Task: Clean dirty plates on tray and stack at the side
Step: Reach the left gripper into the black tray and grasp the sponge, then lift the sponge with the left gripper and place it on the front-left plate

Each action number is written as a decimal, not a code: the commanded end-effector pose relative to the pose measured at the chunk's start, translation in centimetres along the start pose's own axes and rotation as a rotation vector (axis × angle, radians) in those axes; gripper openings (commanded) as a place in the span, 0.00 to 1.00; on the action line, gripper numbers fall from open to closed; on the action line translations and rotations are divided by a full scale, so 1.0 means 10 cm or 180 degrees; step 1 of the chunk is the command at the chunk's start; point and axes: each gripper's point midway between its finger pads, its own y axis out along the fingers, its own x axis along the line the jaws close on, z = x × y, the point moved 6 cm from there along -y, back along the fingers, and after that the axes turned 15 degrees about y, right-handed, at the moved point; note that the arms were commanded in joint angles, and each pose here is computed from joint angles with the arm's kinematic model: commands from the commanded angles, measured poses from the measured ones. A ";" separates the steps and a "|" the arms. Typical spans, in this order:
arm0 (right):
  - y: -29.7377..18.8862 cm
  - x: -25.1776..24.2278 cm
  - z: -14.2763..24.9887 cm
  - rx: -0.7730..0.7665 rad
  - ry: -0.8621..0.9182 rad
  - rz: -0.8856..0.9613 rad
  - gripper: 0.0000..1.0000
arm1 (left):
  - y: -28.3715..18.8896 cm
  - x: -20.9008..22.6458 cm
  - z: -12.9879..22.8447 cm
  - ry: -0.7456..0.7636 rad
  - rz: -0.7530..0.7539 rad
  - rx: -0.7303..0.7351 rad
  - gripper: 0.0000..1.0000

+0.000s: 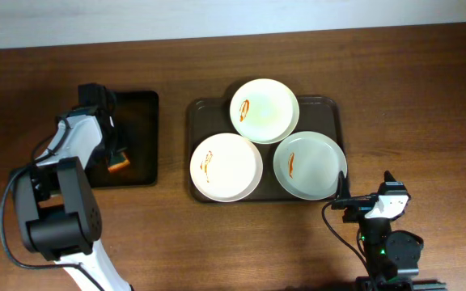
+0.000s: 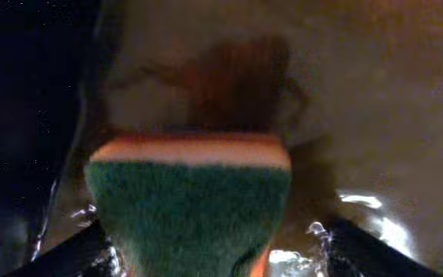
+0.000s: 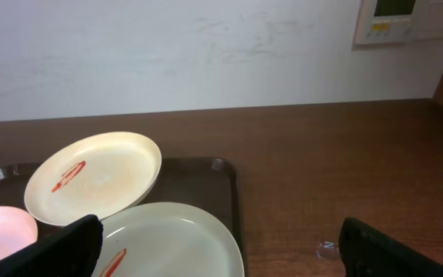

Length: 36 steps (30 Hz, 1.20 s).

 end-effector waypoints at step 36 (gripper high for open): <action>0.00 -0.03 0.02 0.0004 0.0013 0.0046 0.98 | -1.00 0.01 -0.14 0.0022 0.0216 -0.0459 0.00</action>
